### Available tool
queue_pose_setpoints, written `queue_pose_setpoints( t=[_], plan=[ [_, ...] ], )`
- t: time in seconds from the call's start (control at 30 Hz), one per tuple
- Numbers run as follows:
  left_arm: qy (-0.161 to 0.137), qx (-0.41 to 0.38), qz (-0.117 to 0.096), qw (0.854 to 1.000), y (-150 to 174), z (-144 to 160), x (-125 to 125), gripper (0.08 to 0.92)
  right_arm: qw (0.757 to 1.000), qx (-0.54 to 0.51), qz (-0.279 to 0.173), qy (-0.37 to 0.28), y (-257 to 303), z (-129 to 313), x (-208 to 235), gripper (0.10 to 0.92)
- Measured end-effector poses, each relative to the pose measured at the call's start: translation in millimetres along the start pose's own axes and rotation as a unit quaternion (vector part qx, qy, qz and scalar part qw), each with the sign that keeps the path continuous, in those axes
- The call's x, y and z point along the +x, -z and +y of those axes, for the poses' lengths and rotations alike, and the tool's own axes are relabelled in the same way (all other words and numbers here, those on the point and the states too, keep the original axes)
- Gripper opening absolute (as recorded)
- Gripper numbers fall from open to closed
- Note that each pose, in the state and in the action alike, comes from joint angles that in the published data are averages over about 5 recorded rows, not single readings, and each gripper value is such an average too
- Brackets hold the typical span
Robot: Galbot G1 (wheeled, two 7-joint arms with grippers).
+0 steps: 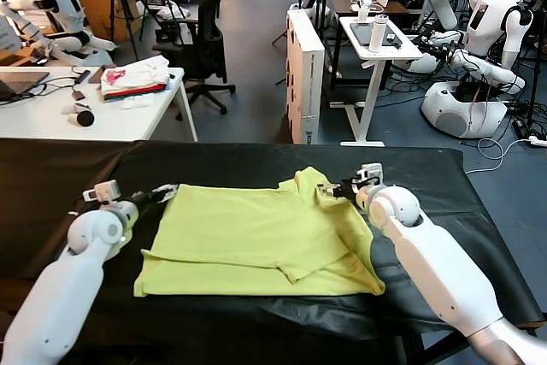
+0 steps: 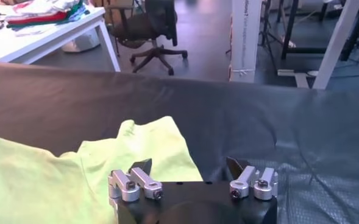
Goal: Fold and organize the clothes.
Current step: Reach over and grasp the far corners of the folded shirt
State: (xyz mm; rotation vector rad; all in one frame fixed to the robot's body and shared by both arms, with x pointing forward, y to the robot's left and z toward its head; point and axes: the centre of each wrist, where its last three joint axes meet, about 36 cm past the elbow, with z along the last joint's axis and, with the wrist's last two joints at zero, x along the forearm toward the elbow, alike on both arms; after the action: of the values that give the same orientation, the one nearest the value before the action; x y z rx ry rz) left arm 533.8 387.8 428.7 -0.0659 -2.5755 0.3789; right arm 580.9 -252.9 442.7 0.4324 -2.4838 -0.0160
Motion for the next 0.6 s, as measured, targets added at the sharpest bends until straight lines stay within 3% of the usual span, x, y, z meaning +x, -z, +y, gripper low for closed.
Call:
queue_pose_setpoints(
  t=[0.13,0.3,0.4,0.6],
  plan=[
    [0.000,-0.005,0.000,1.000,2,-4,-6,0.907,1.000,0.000,0.001,0.000,-1,0,-1,0.876],
    [-0.001,-0.010,-0.003,1.000,4,-8,-11,0.907,1.000,0.000,0.001,0.001,-2,1,-2,0.748],
    [-0.002,-0.014,-0.002,1.000,3,-9,-13,0.860,1.000,-0.002,0.001,0.001,-3,2,-4,0.690],
    [-0.002,-0.020,-0.001,1.000,1,-10,-14,0.521,1.000,-0.005,0.002,0.001,-3,2,-8,0.530]
  ],
)
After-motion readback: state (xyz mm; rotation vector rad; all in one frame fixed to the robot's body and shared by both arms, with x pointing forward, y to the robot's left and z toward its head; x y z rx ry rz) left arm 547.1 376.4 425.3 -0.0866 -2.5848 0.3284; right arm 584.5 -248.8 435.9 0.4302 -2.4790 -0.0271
